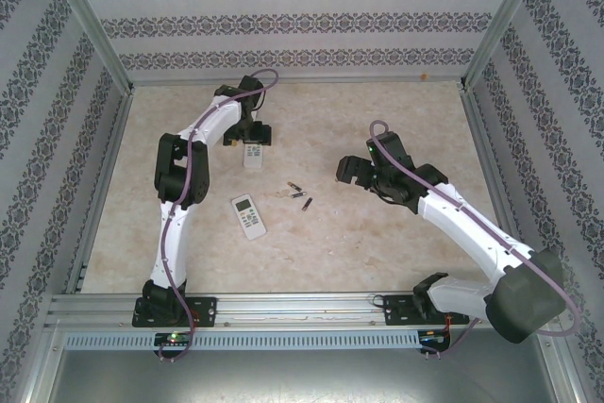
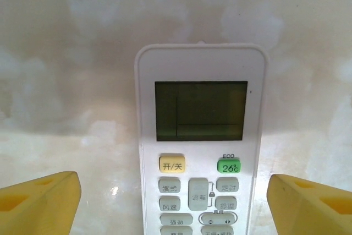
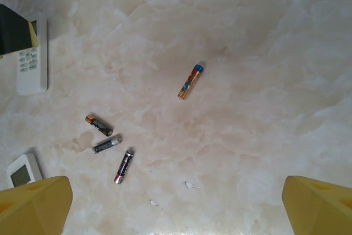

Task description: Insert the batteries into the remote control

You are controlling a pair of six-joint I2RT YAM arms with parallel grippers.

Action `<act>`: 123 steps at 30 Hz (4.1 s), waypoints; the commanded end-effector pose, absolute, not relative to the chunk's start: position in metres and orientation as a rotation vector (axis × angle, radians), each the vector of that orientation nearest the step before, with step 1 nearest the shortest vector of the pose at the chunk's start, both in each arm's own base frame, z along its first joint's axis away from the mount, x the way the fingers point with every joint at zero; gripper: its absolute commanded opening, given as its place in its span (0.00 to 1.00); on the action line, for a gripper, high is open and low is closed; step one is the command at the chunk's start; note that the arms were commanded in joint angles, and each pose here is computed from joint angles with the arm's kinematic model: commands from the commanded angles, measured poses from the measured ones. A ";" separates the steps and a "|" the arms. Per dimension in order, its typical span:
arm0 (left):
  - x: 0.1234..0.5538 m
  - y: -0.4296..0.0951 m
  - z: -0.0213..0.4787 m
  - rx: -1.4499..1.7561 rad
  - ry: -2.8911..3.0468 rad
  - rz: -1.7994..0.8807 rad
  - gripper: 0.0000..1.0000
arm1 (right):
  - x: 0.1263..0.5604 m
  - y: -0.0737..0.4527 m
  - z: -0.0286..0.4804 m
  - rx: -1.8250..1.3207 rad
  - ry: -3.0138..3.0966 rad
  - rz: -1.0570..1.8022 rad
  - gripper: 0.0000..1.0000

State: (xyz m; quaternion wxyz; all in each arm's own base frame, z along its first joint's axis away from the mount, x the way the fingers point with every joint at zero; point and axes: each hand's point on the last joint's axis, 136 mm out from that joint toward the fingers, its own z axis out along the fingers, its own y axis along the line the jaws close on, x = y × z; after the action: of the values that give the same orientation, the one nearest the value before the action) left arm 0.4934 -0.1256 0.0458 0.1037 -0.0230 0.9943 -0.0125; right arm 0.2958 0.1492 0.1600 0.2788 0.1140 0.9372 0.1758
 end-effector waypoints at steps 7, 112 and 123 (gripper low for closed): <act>0.496 -0.139 0.025 -0.069 2.984 -0.075 0.90 | 0.290 0.142 0.157 0.385 2.521 0.492 0.98; 0.471 -0.277 0.452 0.053 1.673 -1.473 0.09 | 0.404 0.255 0.379 0.543 2.058 1.518 0.75; 0.479 -0.254 0.466 -0.168 1.545 -1.627 0.04 | 0.413 0.247 0.352 0.633 2.014 1.540 0.33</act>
State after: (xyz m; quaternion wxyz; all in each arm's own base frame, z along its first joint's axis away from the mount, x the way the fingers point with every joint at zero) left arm 0.4878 -0.2759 0.4033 0.3837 -0.0528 0.6974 -0.6030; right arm 0.4153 0.2520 0.3563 0.2628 0.2215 0.7539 0.5600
